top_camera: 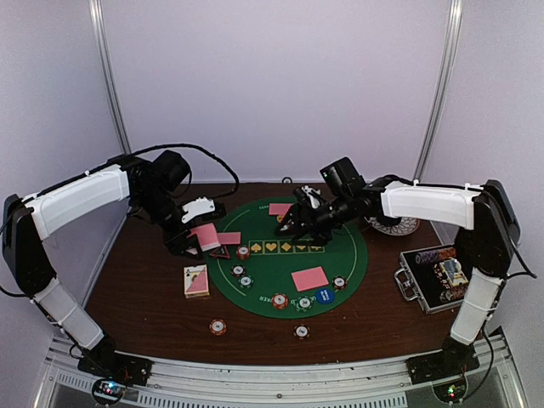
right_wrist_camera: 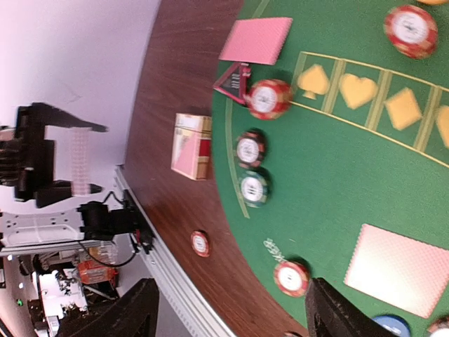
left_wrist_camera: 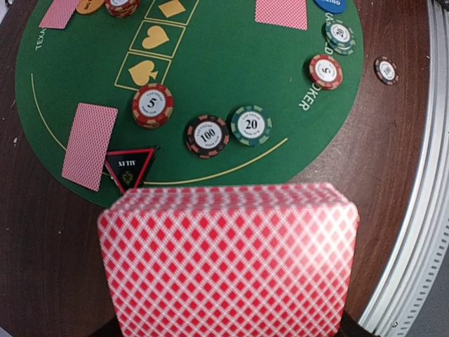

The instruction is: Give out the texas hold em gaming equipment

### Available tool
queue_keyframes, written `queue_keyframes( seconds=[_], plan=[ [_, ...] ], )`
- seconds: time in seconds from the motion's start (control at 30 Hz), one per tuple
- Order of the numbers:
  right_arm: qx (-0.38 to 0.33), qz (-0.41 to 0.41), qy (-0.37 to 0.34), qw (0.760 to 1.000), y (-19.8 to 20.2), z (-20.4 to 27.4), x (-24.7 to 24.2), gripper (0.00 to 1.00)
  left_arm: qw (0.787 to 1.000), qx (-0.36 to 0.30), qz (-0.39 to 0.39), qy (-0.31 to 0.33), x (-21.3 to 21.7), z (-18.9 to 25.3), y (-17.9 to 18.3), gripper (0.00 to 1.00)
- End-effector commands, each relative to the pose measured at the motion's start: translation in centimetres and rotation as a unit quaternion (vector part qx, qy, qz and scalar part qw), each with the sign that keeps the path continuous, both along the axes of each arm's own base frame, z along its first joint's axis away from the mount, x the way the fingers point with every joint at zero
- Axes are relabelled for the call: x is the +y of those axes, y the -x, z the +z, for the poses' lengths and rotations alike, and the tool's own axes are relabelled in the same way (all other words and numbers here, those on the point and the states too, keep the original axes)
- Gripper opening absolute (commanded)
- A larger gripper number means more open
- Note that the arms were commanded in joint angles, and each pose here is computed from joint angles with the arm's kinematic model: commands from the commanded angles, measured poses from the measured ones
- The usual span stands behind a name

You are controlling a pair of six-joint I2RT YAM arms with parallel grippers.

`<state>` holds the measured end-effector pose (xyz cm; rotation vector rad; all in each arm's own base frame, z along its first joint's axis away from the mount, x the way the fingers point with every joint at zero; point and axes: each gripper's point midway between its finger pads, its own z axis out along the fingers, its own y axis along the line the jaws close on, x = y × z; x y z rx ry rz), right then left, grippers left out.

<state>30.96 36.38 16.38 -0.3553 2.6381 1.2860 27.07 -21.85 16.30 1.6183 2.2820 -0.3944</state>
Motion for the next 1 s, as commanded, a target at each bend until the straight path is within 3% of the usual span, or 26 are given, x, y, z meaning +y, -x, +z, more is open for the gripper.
queue_keyframes(
  seconds=[0.0,0.3,0.97],
  plan=[
    [-0.005,0.016,-0.140,0.990,0.4,6.4,6.3,0.76,0.999,-0.014,0.000,0.030,-0.9,2.2,-0.3,0.00],
    [0.019,0.054,-0.202,0.978,1.9,6.4,12.3,0.78,0.999,-0.013,0.006,0.038,-1.3,2.3,-0.7,0.00],
    [0.048,0.098,-0.234,0.966,3.0,5.6,17.2,0.78,0.999,-0.016,0.010,0.049,-1.7,2.8,-1.0,0.00]
  ],
)
